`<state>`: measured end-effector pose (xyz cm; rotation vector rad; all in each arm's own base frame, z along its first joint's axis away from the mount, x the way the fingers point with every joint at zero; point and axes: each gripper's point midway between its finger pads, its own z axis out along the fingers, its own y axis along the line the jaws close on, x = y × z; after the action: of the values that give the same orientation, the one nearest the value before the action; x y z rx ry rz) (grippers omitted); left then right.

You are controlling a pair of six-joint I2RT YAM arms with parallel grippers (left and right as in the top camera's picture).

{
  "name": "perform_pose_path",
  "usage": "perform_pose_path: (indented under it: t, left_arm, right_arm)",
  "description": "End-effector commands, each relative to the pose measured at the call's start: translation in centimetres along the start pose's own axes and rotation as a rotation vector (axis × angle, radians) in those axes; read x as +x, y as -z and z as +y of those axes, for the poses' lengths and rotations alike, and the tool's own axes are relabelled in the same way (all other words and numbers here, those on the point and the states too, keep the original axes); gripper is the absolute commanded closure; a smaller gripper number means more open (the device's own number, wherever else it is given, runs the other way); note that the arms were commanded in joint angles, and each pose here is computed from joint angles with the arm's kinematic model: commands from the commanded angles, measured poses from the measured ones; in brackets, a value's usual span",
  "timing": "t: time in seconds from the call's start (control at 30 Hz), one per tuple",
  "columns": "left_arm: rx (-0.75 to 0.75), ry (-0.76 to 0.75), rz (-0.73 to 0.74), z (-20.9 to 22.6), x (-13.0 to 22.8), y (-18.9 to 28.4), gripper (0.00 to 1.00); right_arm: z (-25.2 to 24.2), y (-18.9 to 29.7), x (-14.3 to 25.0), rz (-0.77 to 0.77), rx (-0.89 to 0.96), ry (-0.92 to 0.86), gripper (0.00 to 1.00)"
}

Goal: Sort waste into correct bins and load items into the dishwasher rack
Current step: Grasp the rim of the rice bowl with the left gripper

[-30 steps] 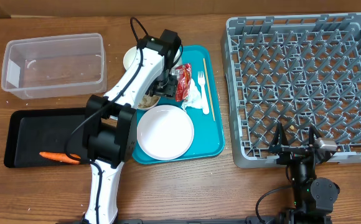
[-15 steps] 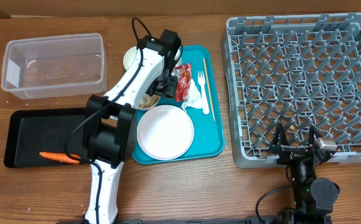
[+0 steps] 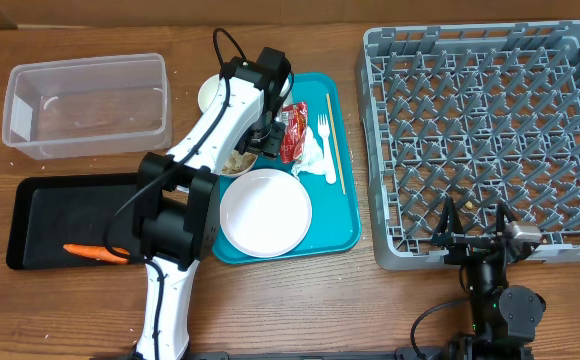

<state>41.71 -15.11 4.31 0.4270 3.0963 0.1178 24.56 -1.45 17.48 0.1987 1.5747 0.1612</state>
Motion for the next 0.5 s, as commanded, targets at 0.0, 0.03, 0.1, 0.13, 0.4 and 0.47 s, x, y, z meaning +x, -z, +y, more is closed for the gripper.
perform_pose_path:
  t: [0.0,0.03,0.1,0.13,0.4,0.47]
  left_arm:
    - [-0.014,-0.012,0.044,0.44,0.95,-1.6,0.4]
    - [-0.016,-0.013,0.062,0.44,1.46,-2.05,0.4]
    - [-0.016,-0.013,0.069,0.45,1.67,-2.2,0.41]
    - [-0.016,-0.012,0.068,0.44,1.63,-2.2,0.41]
    - [-0.014,-0.01,0.051,0.43,1.22,-1.84,0.43]
    - [-0.014,-0.01,0.043,0.43,0.99,-1.57,0.44]
  right_arm:
    - [-0.05,-0.03,0.28,0.001,-0.002,-0.004,0.0]
    - [-0.04,-0.03,0.26,0.001,-0.002,-0.003,0.0]
    - [-0.05,-0.03,0.29,0.001,-0.002,-0.004,0.0]
    - [-0.05,-0.03,0.28,0.001,-0.002,-0.004,0.0]
    - [-0.05,-0.03,0.28,0.001,-0.002,-0.004,0.0]
    - [-0.05,-0.03,0.28,0.001,-0.002,-0.004,0.0]
